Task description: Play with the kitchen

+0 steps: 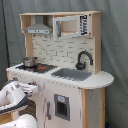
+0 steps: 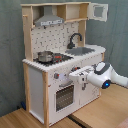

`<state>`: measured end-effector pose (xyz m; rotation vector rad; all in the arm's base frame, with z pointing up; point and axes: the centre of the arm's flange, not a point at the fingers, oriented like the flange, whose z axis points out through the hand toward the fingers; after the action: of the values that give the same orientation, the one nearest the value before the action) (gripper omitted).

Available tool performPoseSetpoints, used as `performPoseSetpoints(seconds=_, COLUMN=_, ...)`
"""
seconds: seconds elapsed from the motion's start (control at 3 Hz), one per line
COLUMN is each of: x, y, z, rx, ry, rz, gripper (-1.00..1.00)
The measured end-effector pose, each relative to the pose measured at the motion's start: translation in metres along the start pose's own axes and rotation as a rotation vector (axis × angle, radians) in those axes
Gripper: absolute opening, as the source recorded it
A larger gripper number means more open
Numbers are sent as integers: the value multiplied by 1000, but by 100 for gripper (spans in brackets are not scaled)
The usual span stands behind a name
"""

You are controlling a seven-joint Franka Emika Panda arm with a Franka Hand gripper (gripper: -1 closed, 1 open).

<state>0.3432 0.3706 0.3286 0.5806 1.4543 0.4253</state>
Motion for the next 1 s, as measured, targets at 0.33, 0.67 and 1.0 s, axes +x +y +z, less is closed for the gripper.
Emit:
performPoseSetpoints(seconds=0.33, x=3, y=6, z=-2, rx=-3, ry=19, rz=194, gripper=100)
performPoseSetpoints(seconds=0.67, x=3, y=6, z=-3, rx=-3, ry=21, rz=294, gripper=100)
performPoseSetpoints(seconds=1.0, x=-6, y=4, z=-6, rx=1, ry=-27, rz=377, gripper=100)
